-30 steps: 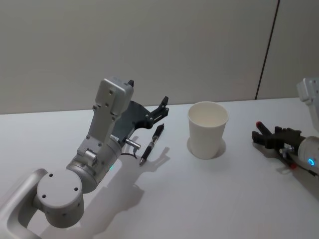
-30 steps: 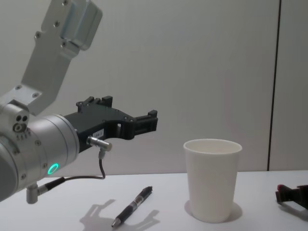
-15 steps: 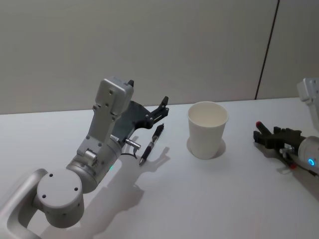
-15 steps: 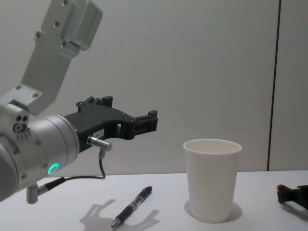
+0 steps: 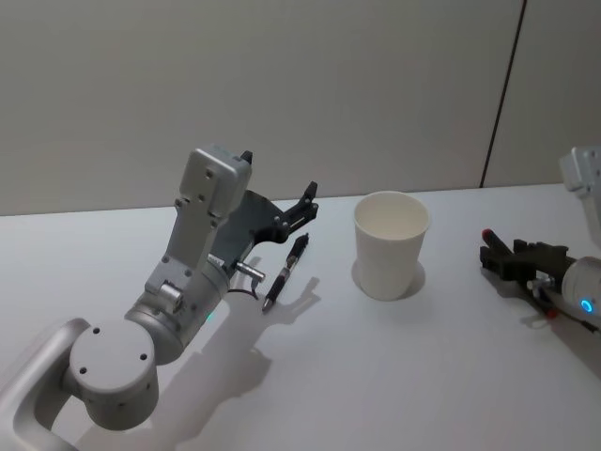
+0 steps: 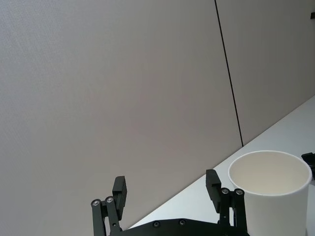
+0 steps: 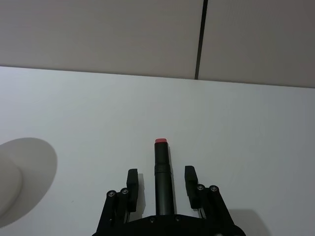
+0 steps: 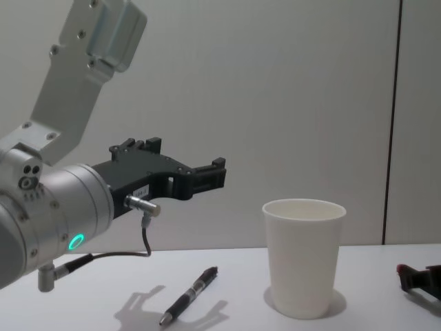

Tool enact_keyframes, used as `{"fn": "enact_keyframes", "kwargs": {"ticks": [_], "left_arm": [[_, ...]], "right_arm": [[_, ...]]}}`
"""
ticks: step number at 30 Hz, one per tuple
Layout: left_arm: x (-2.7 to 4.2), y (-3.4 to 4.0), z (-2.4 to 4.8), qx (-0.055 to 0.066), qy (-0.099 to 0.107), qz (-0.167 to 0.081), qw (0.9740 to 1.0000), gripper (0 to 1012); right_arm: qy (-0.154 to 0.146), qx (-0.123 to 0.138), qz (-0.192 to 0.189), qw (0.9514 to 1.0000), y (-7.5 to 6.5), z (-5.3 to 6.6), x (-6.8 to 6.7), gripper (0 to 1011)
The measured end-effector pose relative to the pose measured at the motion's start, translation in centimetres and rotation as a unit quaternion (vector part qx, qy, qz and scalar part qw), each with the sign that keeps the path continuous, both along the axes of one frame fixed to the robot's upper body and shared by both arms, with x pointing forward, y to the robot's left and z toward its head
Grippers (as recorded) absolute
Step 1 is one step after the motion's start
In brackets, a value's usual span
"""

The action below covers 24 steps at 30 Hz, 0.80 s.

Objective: Place the pen into the pen holder.

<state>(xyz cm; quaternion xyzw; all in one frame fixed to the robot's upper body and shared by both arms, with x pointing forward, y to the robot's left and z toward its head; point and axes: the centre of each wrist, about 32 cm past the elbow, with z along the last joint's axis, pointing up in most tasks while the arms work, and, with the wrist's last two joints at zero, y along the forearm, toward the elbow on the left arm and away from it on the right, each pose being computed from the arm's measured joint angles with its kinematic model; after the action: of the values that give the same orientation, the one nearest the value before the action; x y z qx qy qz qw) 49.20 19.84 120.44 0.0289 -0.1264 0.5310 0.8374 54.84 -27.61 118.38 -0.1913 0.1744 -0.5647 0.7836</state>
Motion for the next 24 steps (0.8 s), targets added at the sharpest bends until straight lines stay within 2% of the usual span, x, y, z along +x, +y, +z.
{"fn": "enact_keyframes", "kwargs": {"ticks": [24], "left_arm": [[0.0, 0.0, 0.0, 0.0, 0.0, 0.0, 1.0, 1001]], "right_arm": [[0.0, 0.0, 0.0, 1.0, 0.01, 0.0, 0.0, 418]]}}
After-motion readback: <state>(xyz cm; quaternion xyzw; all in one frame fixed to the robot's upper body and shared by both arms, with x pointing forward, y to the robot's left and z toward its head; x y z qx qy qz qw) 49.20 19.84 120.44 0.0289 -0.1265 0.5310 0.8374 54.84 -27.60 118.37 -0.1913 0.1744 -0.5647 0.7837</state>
